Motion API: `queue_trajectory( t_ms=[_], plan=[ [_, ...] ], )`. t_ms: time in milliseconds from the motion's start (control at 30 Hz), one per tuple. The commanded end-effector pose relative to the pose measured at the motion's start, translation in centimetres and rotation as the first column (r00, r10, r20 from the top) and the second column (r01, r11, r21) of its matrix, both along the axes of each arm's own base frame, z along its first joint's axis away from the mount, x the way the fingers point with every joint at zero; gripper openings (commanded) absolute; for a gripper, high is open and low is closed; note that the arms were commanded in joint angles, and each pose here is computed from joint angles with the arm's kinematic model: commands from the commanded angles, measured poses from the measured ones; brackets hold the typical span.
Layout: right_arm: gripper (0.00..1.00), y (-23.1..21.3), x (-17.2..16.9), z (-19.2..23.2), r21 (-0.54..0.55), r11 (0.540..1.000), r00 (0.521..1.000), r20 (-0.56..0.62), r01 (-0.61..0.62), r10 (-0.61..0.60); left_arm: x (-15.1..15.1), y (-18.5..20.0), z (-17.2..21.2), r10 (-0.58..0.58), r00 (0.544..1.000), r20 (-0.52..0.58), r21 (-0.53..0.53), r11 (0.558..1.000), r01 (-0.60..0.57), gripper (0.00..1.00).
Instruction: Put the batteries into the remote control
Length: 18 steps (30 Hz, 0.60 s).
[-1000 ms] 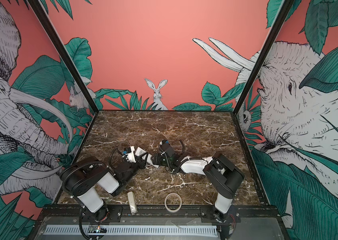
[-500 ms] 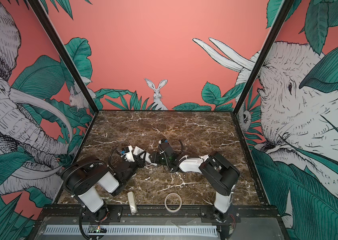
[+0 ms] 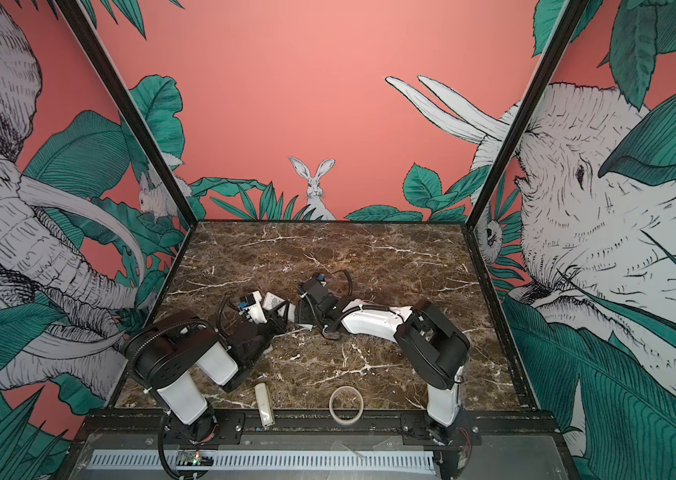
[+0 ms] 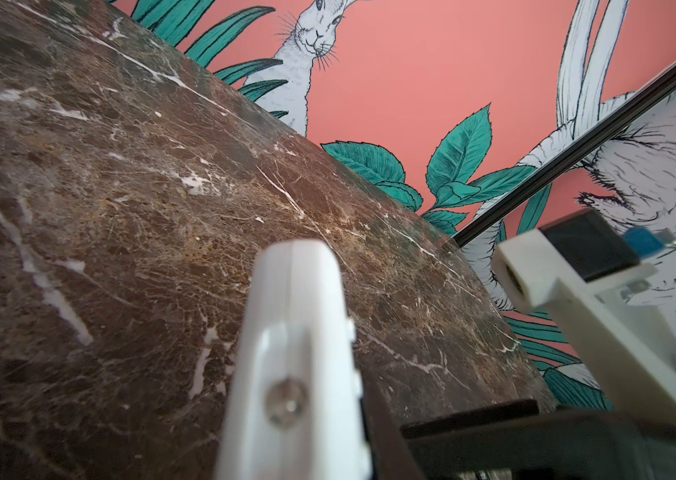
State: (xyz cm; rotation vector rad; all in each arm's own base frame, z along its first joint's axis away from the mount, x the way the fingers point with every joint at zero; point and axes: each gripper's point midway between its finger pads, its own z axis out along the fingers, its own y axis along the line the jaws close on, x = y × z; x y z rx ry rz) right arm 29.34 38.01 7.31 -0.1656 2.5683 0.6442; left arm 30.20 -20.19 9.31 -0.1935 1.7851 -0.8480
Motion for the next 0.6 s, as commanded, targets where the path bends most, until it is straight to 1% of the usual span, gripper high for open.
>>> queue_trajectory(
  t_ms=[0, 233, 433, 567],
  plan=[
    [0.69, -3.0, -5.9, -8.1, -0.263, 0.953, 0.974, -0.206, -0.151, 0.098, -4.3, -2.2, -7.0, -0.216, 0.959, -0.183, 0.240, 0.936, 0.257, 0.00],
    [0.70, -4.4, -5.9, -8.2, -0.364, 0.913, 0.970, -0.217, -0.184, 0.109, -4.4, -2.3, -6.9, -0.212, 0.961, -0.177, 0.251, 0.934, 0.253, 0.00],
    [0.71, -4.9, -4.6, -6.3, -0.448, 0.872, 0.976, -0.174, -0.199, 0.133, -4.4, -2.7, -6.8, -0.222, 0.960, -0.170, 0.268, 0.927, 0.262, 0.00],
    [0.71, -4.4, -3.4, -4.5, -0.477, 0.856, 0.979, -0.137, -0.201, 0.153, -4.5, -2.9, -6.8, -0.225, 0.959, -0.172, 0.279, 0.923, 0.266, 0.00]
  ],
)
